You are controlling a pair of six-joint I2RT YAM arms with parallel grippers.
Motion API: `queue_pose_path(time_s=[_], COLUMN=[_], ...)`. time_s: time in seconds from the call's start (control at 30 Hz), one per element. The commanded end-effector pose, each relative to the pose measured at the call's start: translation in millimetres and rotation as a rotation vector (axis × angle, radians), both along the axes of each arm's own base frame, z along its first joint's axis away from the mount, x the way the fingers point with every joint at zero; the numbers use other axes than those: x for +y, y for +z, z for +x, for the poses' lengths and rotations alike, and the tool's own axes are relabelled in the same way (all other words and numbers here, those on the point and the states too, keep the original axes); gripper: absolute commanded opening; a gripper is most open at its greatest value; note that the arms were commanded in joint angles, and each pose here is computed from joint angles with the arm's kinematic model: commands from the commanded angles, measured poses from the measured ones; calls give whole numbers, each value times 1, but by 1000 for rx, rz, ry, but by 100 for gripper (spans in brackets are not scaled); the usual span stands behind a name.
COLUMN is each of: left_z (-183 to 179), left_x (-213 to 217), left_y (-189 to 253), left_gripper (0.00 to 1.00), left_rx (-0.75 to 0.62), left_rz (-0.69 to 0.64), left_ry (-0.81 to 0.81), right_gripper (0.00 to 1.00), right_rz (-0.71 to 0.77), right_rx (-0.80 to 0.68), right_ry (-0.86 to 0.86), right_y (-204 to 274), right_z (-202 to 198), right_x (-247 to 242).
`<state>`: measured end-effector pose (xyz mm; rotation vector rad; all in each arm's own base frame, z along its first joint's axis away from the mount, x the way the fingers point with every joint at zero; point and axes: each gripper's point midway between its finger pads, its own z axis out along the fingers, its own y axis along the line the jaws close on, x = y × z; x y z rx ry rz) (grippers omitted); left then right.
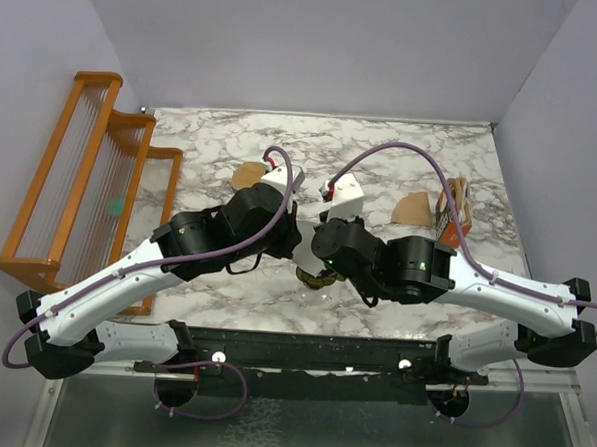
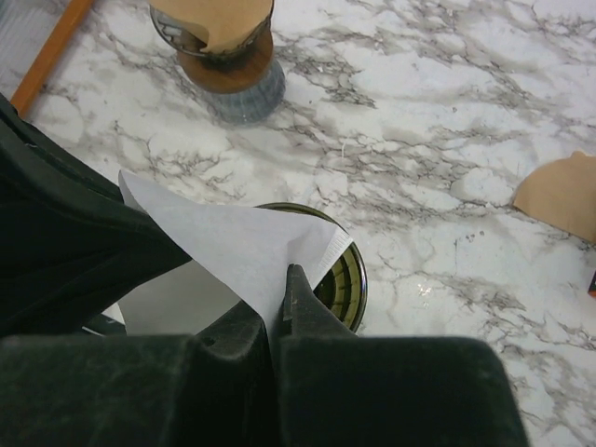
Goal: Place the coffee filter in the dripper
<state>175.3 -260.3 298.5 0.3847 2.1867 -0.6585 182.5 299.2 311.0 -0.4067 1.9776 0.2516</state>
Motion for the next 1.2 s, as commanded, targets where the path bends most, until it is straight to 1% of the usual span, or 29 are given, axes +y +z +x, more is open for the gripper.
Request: queue_pose_path(time_s=[0.0,0.17,0.33,0.7,1.07,1.1,1.17], left_z=[-7,-9,-14,-16,-9,-9,-9], left_x=[0,-1,-3,0,7,6,6], left_y=[-2,-3,-14,-44,-62,-63,-65], left_gripper=[0,0,0,0,0,0,0], left_rx=[31,39,64,99,103,105,110], left_rz=[30,34,52,135,223,226,230], left_ry=[-44,-55,-87,-100,-77,-78,-80], right_gripper=[1,1,1,1,1,2,9], right_rz=[-78,-108,-92,-101,-112,-111,-107], right_rx=[96,156,200,315,362,364,368], right_ry=[3,-5,-2,30,15,16,17], right_y=[-20,-36,-45,-70,-87,-88,-90], right_z=[-11,-12,-8,1,7,7,8], right_x=[-12,-23,-25,-27,-34,-34,-33])
